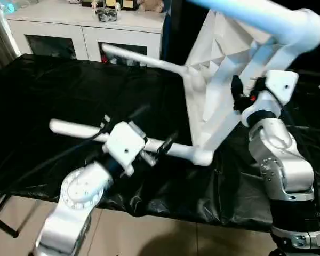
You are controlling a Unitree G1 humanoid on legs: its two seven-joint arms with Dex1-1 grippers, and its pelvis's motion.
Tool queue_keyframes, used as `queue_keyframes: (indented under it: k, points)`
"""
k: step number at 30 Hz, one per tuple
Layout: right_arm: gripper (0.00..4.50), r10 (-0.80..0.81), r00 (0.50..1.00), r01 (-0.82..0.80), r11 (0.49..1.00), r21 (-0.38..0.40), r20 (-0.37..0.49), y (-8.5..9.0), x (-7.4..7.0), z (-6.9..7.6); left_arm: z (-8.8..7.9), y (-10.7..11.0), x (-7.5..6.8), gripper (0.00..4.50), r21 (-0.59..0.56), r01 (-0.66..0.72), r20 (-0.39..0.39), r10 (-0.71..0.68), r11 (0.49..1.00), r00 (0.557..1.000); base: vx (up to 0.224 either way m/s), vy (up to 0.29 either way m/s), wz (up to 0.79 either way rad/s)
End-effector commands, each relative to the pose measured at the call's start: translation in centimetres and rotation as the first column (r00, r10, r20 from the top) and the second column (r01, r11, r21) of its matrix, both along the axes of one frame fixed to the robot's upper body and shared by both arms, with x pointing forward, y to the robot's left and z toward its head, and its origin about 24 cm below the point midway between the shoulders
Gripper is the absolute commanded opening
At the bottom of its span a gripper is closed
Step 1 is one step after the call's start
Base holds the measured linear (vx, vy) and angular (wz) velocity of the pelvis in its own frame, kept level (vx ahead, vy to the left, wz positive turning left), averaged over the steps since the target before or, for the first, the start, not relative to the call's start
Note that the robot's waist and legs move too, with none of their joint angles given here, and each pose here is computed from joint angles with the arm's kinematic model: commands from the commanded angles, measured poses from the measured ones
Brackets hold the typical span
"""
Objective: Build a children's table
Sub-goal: Flip table
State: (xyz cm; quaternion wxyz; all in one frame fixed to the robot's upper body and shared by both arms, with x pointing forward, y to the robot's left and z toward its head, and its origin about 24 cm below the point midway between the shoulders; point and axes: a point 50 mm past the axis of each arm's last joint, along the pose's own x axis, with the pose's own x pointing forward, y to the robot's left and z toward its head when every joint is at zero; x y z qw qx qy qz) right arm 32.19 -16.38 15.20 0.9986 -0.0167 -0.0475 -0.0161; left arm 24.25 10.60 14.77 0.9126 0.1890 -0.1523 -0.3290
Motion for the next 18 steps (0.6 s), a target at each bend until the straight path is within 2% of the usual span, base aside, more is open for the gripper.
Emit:
queue_keyframes:
  k: [1, 5, 6, 8, 9, 10, 12, 14, 18]
  points:
    - [2.09, -0.096, 0.973, 0.074, 0.991, -0.109, -0.211, -1.3, -0.2, -4.1, 0.5, 0.0, 0.4, 4.5, 0.042, -0.007, 0.027, 0.006, 0.999, 1.0, 0.0, 0.0, 0.0]
    - [2.08, -0.103, 0.969, 0.067, 0.985, -0.161, -0.224, -0.6, 0.0, -4.1, 2.4, 0.3, 1.7, 4.5, 0.106, -0.032, 0.147, 0.016, 0.994, 0.989, 0.0, 0.0, 0.0]
    - [2.08, -0.101, 0.969, 0.065, 0.985, -0.161, -0.224, -0.5, 0.1, -4.1, 2.4, 0.3, 1.8, 4.5, 0.106, -0.032, 0.151, 0.016, 0.994, 0.988, 0.0, 0.0, 0.0]
    - [2.08, -0.035, 0.969, -0.002, 0.989, -0.149, -0.243, 0.4, 0.2, -4.7, 4.6, 0.4, 2.5, 4.5, 0.097, -0.038, 0.238, 0.014, 0.995, 0.971, 0.0, 0.0, 0.0]
    - [2.08, -0.018, 0.969, -0.017, 0.99, -0.14, -0.245, 0.6, 0.2, -4.8, 5.0, 0.3, 2.6, 4.5, 0.098, -0.039, 0.258, 0.012, 0.994, 0.966, 0.0, 0.0, 0.0]
    - [2.42, -0.017, 0.969, -0.018, 0.99, -0.139, -0.245, 0.6, 0.2, -4.9, 5.1, 0.3, 2.6, 4.5, 0.099, -0.039, 0.261, 0.012, 0.994, 0.965, 0.0, 0.0, 0.0]
    - [2.77, 0.009, 0.968, -0.04, 0.992, -0.118, -0.25, 1.1, 0.3, -5.3, 6.6, 0.2, 2.9, 4.5, 0.105, -0.064, 0.337, 0.025, 0.992, 0.941, 0.0, 0.0, 0.0]
    - [2.84, 0.026, 0.968, -0.054, 0.993, -0.105, -0.25, 1.4, 0.4, -5.5, 7.8, 0.1, 3.0, 4.5, 0.115, -0.08, 0.399, 0.028, 0.99, 0.917, 0.0, 0.0, 0.0]
    - [3.23, 0.062, 0.963, -0.088, 0.992, -0.09, -0.261, 1.8, 0.2, -5.9, 10.2, 0.2, 2.7, 4.5, 0.138, -0.11, 0.545, 0.017, 0.984, 0.838, 0.0, 0.0, 0.0]
